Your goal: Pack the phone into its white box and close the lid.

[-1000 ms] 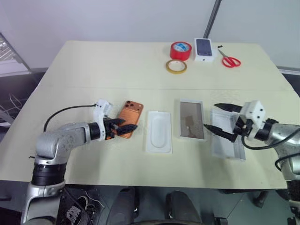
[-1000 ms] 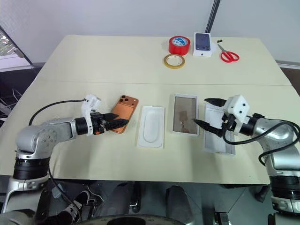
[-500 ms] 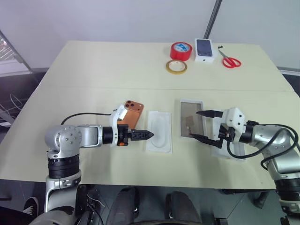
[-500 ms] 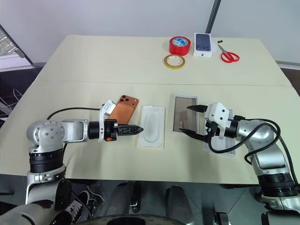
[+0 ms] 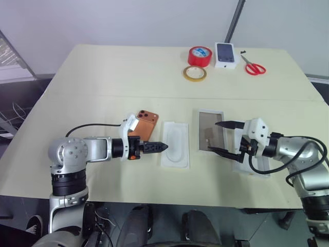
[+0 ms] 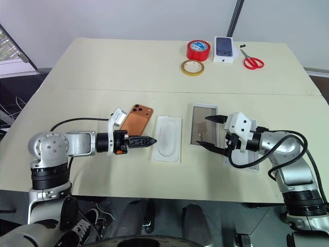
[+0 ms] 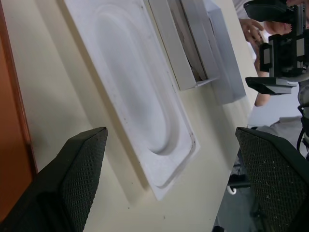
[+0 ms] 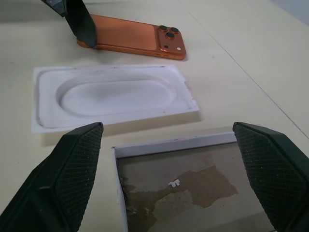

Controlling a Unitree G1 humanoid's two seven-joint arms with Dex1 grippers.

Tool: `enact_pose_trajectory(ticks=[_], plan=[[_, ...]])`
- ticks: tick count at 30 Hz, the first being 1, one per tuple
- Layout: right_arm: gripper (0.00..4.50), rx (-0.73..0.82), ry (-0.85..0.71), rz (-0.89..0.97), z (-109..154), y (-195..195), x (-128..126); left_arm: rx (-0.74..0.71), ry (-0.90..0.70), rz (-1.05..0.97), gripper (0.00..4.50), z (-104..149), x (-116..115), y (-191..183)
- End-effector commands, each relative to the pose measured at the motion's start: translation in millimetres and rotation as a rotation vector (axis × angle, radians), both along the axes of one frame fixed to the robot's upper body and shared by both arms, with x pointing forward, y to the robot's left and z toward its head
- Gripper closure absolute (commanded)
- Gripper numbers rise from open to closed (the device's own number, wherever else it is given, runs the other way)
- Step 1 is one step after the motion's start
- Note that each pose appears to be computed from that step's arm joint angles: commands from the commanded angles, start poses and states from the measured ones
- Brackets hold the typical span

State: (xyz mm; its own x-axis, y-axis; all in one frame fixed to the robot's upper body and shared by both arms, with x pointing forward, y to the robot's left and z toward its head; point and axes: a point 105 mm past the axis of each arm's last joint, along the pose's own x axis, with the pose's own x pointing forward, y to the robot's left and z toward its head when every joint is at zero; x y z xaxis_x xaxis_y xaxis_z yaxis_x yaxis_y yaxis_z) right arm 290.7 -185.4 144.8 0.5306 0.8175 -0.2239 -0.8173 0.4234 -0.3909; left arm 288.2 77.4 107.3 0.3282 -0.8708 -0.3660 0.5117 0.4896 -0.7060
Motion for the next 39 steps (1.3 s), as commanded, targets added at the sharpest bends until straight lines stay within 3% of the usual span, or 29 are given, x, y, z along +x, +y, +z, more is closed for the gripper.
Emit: enact_pose_trajectory(ticks=[1,6,15,18,25,34,39], plan=[[0.02,0.010,-0.056,-0.023,7.5,-2.5,2.6,0.003,0.040,0.002,0.03,-13.1,2.2,-13.5],[0.02,0.015,-0.062,-0.024,8.4,-2.2,3.7,-0.048,-0.007,0.024,0.03,5.5,11.9,-4.3],[0.02,0.014,-0.068,-0.027,9.3,-3.7,5.2,-0.055,0.037,0.022,0.03,-14.2,6.5,-14.8],[0.00,0.014,-0.069,-0.028,9.7,-3.8,4.7,-0.037,0.057,0.031,0.82,-21.6,5.6,-15.9],[0.00,0.018,-0.084,-0.034,13.9,-2.5,7.6,-0.011,0.080,0.025,4.25,-31.8,5.4,-24.7],[0.00,0.006,-0.065,-0.035,7.6,-3.8,4.0,-0.018,0.058,0.164,4.38,-24.6,27.8,-11.2],[0.00,-0.070,0.033,0.035,-12.8,1.7,-6.4,-0.105,0.005,0.178,4.38,3.5,35.4,-7.4]])
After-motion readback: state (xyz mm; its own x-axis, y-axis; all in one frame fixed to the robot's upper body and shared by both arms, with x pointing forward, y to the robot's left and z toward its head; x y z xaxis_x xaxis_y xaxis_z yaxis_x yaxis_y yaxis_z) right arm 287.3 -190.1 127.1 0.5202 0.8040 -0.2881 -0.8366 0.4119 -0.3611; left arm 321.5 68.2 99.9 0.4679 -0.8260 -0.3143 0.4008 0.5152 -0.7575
